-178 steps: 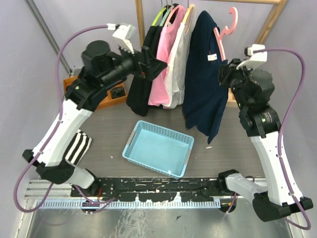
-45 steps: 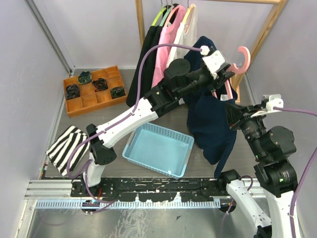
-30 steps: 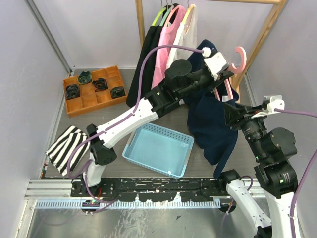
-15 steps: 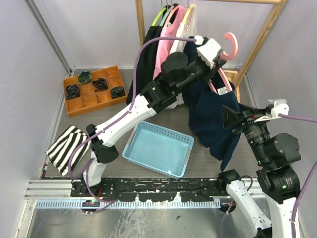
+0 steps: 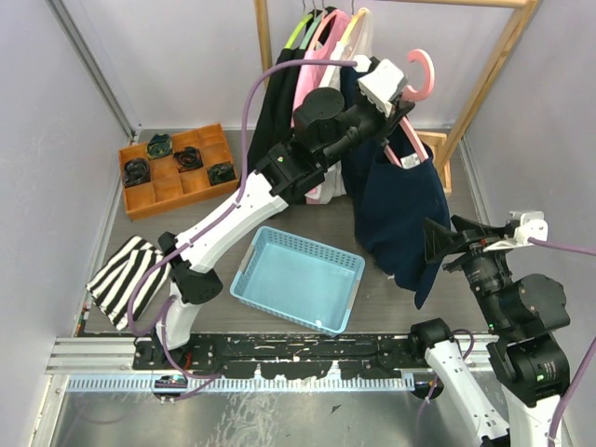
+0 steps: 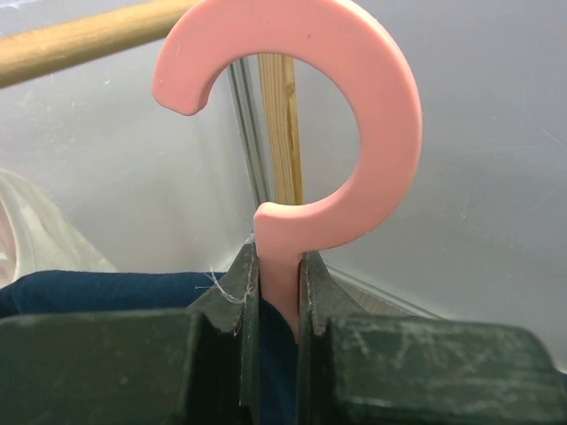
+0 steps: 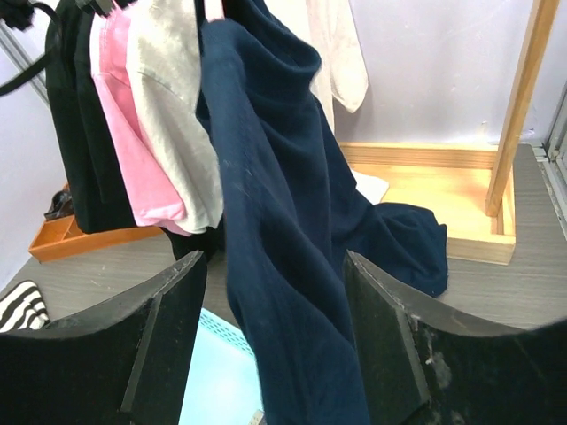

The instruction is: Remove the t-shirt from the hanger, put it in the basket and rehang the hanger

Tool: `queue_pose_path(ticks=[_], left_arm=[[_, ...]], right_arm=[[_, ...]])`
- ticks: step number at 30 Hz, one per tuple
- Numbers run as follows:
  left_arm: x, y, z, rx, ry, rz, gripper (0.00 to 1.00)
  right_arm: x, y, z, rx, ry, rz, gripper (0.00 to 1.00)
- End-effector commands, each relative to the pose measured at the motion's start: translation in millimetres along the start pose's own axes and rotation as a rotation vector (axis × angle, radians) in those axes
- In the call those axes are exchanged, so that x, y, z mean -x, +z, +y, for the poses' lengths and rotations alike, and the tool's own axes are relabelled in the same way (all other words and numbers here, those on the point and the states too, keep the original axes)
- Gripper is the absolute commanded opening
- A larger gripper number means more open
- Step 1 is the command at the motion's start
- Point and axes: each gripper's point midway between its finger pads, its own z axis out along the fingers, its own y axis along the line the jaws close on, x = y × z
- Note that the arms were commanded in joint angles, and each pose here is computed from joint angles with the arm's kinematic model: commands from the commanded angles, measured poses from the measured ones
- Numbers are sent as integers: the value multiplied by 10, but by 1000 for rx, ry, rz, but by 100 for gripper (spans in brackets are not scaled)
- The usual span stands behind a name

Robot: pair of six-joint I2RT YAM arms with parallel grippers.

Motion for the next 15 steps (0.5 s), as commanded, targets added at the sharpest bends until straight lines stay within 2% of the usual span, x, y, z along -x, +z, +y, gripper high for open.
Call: queue_pose_path(ticks=[1, 6, 11, 13, 15], left_arm=[[609, -130, 160, 29, -7, -137, 0], [645, -153, 195, 36, -6, -142, 0], [654, -161, 245, 50, -6, -144, 0], [662, -159, 271, 59, -9, -148, 0], [665, -155, 310, 72, -13, -150, 0]], right_arm=[[4, -77, -52, -28, 15, -13, 67], [-98, -99, -87, -42, 25, 8, 57], [-180, -110, -97, -43, 42, 20, 20], [-211, -122, -100, -44, 50, 25, 8], [-246, -138, -114, -49, 56, 30, 1]])
